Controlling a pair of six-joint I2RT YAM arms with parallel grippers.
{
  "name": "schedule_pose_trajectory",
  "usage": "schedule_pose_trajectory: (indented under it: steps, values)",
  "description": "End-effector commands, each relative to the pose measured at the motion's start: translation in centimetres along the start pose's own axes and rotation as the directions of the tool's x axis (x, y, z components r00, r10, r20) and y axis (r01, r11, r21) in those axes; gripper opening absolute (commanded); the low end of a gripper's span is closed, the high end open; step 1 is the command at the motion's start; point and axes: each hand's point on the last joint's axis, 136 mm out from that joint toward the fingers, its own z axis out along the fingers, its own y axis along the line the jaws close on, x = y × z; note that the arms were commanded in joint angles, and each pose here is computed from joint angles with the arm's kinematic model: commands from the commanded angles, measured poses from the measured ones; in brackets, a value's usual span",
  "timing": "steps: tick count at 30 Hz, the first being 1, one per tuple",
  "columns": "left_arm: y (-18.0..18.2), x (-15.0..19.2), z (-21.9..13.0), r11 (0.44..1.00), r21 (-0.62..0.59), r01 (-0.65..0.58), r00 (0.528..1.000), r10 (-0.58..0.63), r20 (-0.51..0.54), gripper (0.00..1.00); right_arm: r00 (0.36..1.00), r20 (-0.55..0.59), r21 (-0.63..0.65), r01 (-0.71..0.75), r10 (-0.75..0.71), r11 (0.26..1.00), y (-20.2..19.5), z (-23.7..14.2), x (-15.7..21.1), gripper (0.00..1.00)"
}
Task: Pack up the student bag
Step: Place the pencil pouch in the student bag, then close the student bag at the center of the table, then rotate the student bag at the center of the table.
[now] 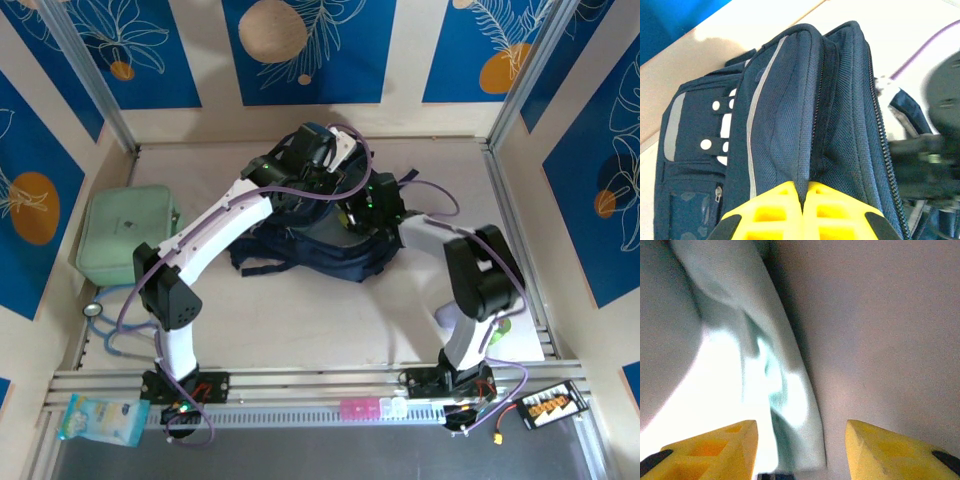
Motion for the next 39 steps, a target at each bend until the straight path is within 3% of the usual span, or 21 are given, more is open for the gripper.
schedule_pose_trajectory:
  steps: [1,6,9,12,16,20,24,28,31,34,39]
  values:
    - [-0.9,-4.2,-1.8,0.997,0.068,0.037,0.986,-0.048,0.161,0.00,0.997,-0.009,-0.004,-0.081,0.081,0.997,0.1,-4.2,-0.2,0.51]
    - [-3.7,-2.9,-1.0,0.975,0.217,0.048,0.988,-0.079,0.136,0.00,0.975,0.202,0.100,-0.111,0.089,0.989,-2.2,-12.2,-2.5,0.58]
    - [-5.9,-1.7,-0.7,0.941,0.334,0.063,0.989,-0.104,0.106,0.17,0.933,0.358,0.140,-0.089,0.034,0.986,-3.2,-16.9,-4.0,0.64]
    - [-6.9,-0.1,-0.3,0.915,0.387,0.114,0.986,-0.153,0.070,0.45,0.893,0.445,0.138,-0.001,-0.061,0.990,-2.5,-20.0,-5.0,0.66]
    - [-5.3,2.7,0.5,0.928,0.299,0.223,0.970,-0.241,0.023,0.72,0.865,0.445,0.238,0.136,-0.232,0.962,-2.1,-20.9,-5.8,0.69]
    - [-2.0,6.5,0.4,0.899,0.192,0.393,0.919,-0.394,-0.037,0.82,0.875,0.369,0.317,0.199,-0.314,0.927,-2.9,-19.5,-5.5,0.72]
    - [2.3,12.4,0.3,0.783,0.076,0.617,0.786,-0.609,-0.105,0.83,0.886,0.304,0.324,0.250,-0.351,0.912,-3.1,-17.6,-4.4,0.75]
    - [5.0,18.2,0.2,0.563,0.040,0.826,0.561,-0.811,-0.165,0.82,0.876,0.257,0.294,0.331,-0.407,0.897,-1.9,-15.9,-3.0,0.79]
    - [5.5,20.3,0.4,0.420,0.078,0.904,0.427,-0.886,-0.179,0.82,0.867,0.232,0.270,0.378,-0.441,0.886,-1.0,-14.9,-2.2,0.82]
    - [6.5,21.6,0.9,0.326,0.090,0.941,0.337,-0.926,-0.172,0.82,0.862,0.207,0.265,0.405,-0.462,0.875,-0.6,-14.1,-1.5,0.84]
    - [8.0,21.7,2.7,0.204,0.147,0.968,0.229,-0.958,-0.175,0.79,0.866,0.173,0.267,0.418,-0.469,0.869,-0.8,-13.3,-0.6,0.84]
